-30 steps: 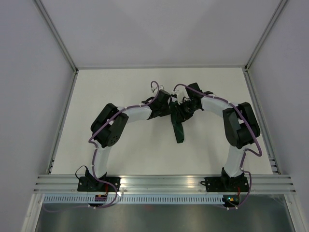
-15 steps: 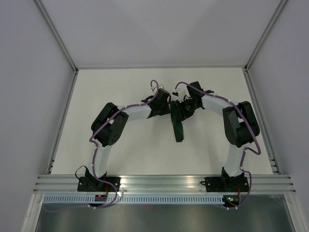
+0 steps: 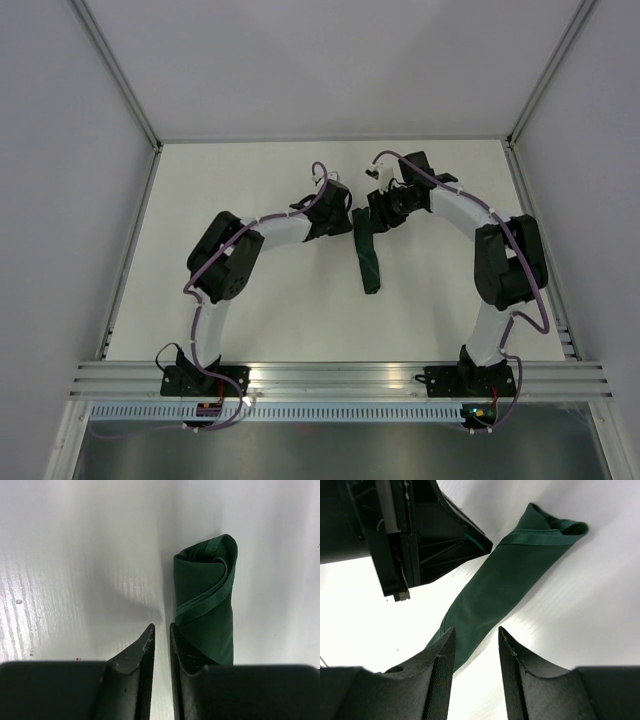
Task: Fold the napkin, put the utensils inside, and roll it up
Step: Roll the napkin at the center of the board, then reset both arms
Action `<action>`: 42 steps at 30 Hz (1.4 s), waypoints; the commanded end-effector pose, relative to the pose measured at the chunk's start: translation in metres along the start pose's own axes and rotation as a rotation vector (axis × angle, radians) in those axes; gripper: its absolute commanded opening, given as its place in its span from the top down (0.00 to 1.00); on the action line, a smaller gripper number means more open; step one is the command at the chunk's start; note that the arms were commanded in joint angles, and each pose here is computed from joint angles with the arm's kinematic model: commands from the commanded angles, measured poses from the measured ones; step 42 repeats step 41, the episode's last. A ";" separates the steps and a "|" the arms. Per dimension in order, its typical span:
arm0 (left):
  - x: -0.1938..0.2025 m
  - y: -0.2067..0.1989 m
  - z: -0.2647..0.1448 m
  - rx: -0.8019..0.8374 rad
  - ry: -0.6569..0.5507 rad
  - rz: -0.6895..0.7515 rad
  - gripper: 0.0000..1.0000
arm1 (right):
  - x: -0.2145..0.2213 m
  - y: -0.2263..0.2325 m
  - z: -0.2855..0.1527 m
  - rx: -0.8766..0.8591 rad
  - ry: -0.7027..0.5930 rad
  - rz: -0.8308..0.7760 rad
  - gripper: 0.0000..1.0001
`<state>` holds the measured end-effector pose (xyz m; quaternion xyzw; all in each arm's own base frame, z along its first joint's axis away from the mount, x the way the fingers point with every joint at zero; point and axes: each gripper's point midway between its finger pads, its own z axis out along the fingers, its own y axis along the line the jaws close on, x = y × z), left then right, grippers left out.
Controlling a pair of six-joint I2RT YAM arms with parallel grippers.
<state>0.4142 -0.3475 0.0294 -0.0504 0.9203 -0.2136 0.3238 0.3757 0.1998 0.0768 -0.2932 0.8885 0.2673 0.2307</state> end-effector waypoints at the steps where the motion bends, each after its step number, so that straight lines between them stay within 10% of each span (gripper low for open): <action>1: -0.035 -0.022 -0.028 0.061 -0.056 0.041 0.77 | -0.034 0.008 -0.037 0.007 -0.101 0.005 0.54; 22: -0.060 -0.012 -0.240 0.220 -0.240 0.218 0.66 | -0.032 -0.005 -0.229 0.313 -0.479 0.022 0.42; 42: -0.045 0.026 -0.313 0.218 -0.348 0.303 0.61 | -0.022 -0.003 -0.241 0.386 -0.515 0.028 0.32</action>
